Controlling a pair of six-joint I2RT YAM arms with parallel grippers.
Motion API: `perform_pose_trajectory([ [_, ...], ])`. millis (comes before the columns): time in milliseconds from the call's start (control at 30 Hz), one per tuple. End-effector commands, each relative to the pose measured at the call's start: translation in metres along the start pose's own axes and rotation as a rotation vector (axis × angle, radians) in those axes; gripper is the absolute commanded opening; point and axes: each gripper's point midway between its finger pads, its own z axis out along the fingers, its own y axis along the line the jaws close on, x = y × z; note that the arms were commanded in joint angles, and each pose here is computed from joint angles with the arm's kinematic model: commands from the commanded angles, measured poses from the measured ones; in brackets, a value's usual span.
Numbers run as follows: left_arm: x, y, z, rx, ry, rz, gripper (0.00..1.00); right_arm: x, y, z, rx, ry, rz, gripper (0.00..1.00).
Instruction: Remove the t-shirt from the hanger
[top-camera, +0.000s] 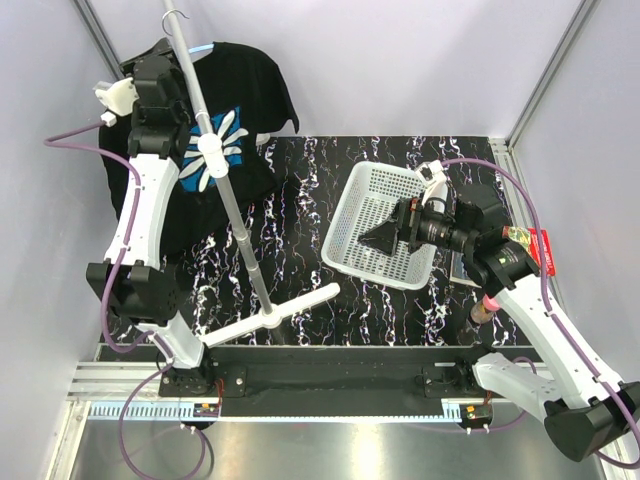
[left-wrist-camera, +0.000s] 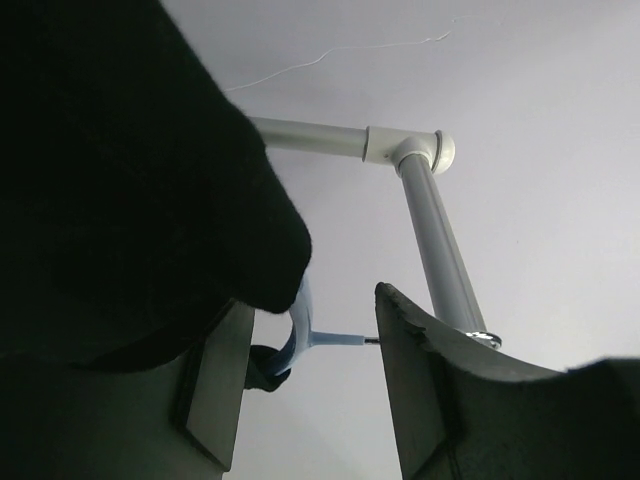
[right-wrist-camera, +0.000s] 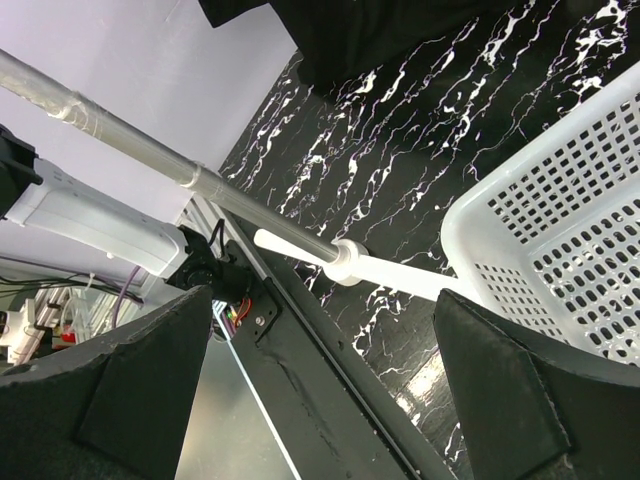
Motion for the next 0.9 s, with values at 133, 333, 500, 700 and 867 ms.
perform_pose_trajectory([
  [133,-0.020,-0.041,0.001,0.089,-0.072,-0.040,0.53,-0.003,0.004,-0.004,0.002,-0.023,-0.041,1.00],
  [333,-0.029,-0.038,0.008,0.092,-0.072,-0.048,0.43,-0.003,0.006,-0.005,0.002,-0.026,-0.043,1.00],
  [500,-0.033,-0.036,0.009,0.095,-0.072,-0.047,0.37,-0.003,0.005,-0.006,0.008,-0.028,-0.043,1.00],
  [700,-0.023,-0.043,0.019,0.131,-0.001,-0.085,0.12,-0.004,0.005,-0.007,0.010,-0.030,-0.046,1.00],
  [867,-0.015,-0.073,0.013,0.204,0.041,-0.109,0.00,-0.004,0.005,-0.007,0.013,-0.032,-0.046,1.00],
])
